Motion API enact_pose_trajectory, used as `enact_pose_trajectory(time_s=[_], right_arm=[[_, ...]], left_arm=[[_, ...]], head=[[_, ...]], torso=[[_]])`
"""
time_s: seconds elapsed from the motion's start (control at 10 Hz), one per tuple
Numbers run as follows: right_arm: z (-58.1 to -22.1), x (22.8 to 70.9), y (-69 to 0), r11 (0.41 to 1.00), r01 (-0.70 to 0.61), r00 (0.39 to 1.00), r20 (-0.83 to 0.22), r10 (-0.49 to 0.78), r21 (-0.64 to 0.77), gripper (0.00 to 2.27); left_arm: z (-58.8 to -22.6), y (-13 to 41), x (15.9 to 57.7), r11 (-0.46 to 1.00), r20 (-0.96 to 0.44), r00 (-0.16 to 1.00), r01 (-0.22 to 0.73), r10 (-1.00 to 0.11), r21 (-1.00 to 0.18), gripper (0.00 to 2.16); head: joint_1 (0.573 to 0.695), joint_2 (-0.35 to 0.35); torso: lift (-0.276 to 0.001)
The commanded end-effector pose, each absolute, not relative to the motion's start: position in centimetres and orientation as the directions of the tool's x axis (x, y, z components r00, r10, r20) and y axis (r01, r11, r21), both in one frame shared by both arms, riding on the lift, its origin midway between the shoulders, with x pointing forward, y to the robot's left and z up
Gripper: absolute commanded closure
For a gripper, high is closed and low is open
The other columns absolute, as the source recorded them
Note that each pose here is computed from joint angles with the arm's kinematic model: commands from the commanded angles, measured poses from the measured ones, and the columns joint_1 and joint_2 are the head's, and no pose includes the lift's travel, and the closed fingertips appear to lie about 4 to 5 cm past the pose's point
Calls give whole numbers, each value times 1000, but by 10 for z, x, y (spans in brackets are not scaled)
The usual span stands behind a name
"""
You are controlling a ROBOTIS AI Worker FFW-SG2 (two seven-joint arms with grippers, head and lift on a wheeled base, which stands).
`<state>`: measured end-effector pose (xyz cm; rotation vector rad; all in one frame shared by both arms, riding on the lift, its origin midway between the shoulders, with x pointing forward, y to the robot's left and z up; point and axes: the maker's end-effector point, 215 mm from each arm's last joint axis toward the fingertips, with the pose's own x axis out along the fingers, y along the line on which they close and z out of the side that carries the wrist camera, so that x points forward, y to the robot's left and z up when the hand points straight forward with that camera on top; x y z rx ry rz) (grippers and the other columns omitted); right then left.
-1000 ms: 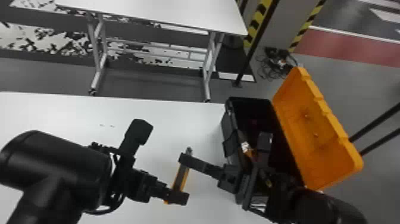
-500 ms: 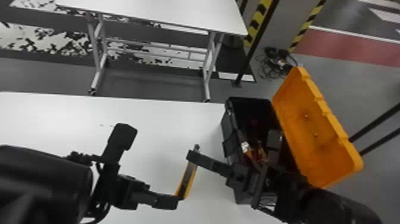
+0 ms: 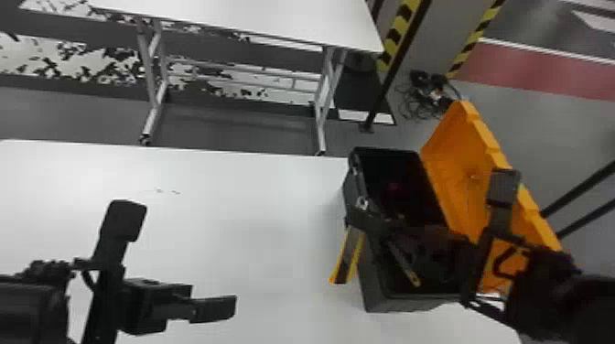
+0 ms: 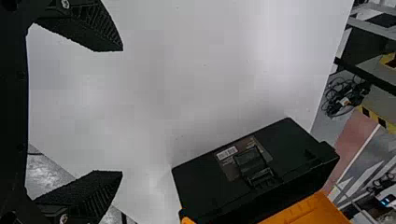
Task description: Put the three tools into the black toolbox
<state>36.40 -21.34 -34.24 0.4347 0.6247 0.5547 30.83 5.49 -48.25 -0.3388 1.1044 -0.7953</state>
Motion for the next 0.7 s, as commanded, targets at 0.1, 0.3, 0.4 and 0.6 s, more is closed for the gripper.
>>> enact_pose_trajectory(time_s=[0.1,0.3,0.4,0.6], right_arm=[[-296,359,-261,833,-325,757,-405,513,447,2243],[-272,362,-290,880,-302,818,-375,437,368,2243],[-272,364,-297,895,-294,829,-377,414,336,2243],[-285,380,-301,948,-284,868,-381,317,143,2243]], left_arm=[[-479,57,305,679,-650,228,395,-725,-618,70],[-482,60,298,681,-644,248,408,-724,-608,73],[-482,64,296,682,-634,271,420,-724,-599,73],[-483,79,291,671,-603,300,412,-739,-617,76]], head=[[695,-293],[695,-346],[695,-350],[695,-350]], torso=[[-51],[-51],[-51],[-51]])
